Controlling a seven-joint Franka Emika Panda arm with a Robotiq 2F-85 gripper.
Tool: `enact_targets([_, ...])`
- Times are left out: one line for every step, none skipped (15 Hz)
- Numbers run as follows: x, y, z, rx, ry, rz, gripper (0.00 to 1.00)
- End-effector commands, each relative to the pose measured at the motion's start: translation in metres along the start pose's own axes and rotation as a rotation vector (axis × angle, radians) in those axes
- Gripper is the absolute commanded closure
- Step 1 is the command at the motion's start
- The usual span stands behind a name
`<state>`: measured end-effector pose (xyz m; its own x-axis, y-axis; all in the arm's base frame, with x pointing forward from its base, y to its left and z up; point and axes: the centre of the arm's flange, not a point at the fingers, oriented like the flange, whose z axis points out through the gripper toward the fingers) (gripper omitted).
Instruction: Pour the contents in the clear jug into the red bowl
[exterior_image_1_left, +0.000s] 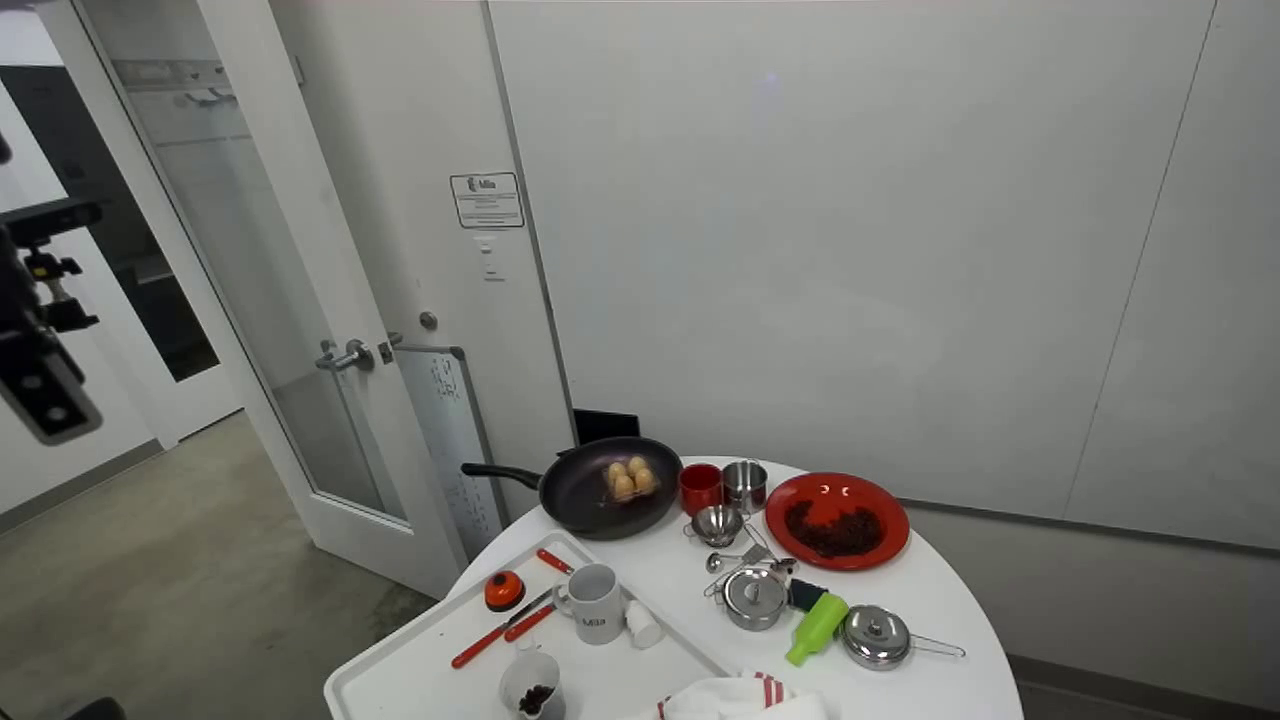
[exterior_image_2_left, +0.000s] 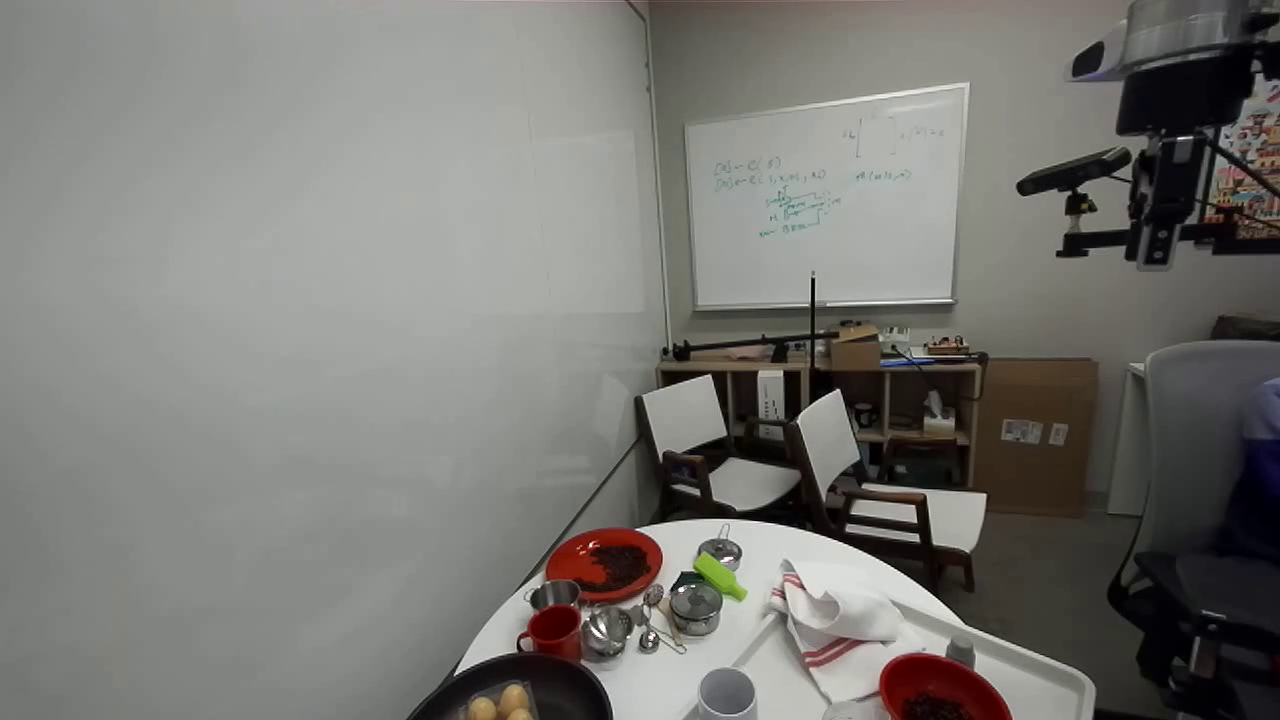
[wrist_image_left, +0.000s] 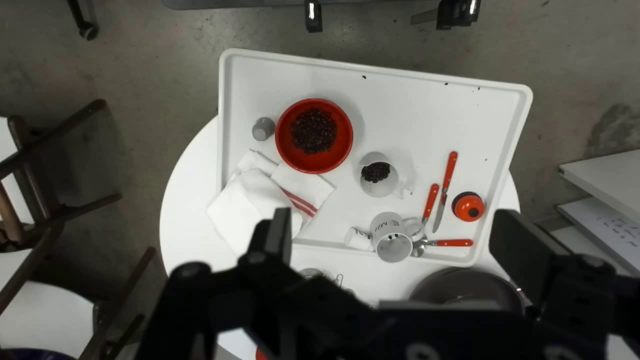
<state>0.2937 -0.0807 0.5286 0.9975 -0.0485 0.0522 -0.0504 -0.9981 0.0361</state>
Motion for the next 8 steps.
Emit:
enact_targets([0.002,-0.003,0.002,0.016,-0.001,-0.051,0.0])
enact_targets([0.004,-0.006,0.002,0.025,0.002,-0.098,0.0])
enact_targets([0.004,-0.009,0.002,0.03,0.005,-0.139,0.0])
enact_targets([0.005,-0.012,0.002,0.036,0.007,-0.219,0.0])
enact_targets([0.006,-0.015,0.002,0.035,0.006,-0.269,0.0])
enact_targets([0.007,-0.017,0.002,0.039,0.004,-0.324,0.0])
enact_targets([0.009,-0.02,0.002,0.045,0.002,-0.378,0.0])
enact_targets([0.013,-0.024,0.004,0.049,-0.007,-0.432,0.0])
